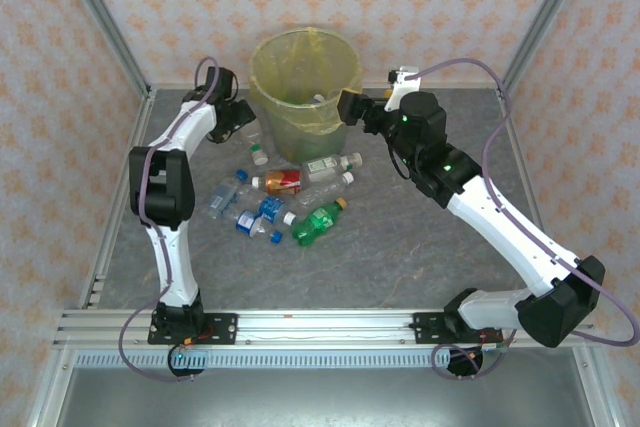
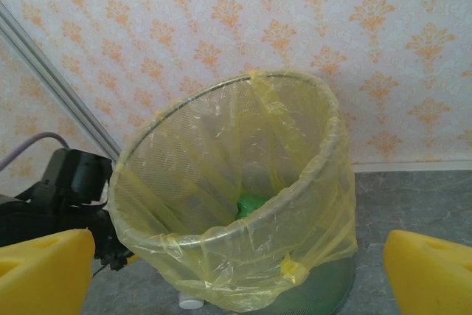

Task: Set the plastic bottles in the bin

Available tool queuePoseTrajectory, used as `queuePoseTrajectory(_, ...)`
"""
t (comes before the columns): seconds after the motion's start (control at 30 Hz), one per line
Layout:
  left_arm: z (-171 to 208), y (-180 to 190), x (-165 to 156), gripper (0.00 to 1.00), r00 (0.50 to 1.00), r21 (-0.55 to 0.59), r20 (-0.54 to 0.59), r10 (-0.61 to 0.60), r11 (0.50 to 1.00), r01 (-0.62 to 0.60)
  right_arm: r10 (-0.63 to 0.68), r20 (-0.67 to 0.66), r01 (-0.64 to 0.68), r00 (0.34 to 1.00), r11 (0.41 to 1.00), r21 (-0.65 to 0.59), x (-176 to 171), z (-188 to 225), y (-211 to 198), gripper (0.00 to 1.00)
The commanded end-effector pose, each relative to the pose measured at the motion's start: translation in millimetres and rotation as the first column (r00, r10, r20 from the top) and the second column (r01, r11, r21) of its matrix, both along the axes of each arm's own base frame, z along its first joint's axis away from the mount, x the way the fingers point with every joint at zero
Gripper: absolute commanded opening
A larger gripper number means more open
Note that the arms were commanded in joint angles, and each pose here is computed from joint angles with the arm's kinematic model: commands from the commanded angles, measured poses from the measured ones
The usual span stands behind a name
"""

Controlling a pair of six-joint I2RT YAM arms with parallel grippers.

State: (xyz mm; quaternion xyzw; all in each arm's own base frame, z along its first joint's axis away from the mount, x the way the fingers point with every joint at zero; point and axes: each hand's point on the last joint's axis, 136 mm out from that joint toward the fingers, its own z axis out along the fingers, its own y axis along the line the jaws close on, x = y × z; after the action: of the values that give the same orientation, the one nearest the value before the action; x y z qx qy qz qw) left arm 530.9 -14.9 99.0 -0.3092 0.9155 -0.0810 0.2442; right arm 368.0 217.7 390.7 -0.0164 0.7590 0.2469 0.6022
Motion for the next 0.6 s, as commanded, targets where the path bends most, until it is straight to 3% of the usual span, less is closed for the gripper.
queuePoseTrajectory(0.0, 6.0, -4.4, 12.8, 0.81, 0.999, 0.048, 0.009, -0.050, 0.998, 0.050, -0.020, 0.027, 0.020, 0.999, 1.000, -0.010, 1.5, 13.7, -1.1, 1.00)
queuePoseTrajectory(0.27, -20.7, -20.4, 31.8, 0.82, 0.993, 0.098, -0.065, -0.094, 0.990, 0.100, -0.043, 0.021, 0.043, 0.999, 0.999, -0.024, 4.1, 10.8, -4.4, 1.00)
queuePoseTrajectory(0.57, -53.9, -16.0, 31.5, 0.78, 0.987, 0.127, -0.139, -0.082, 0.987, 0.100, -0.057, 0.018, 0.057, 0.998, 0.998, -0.034, 4.9, 8.8, -6.8, 1.00)
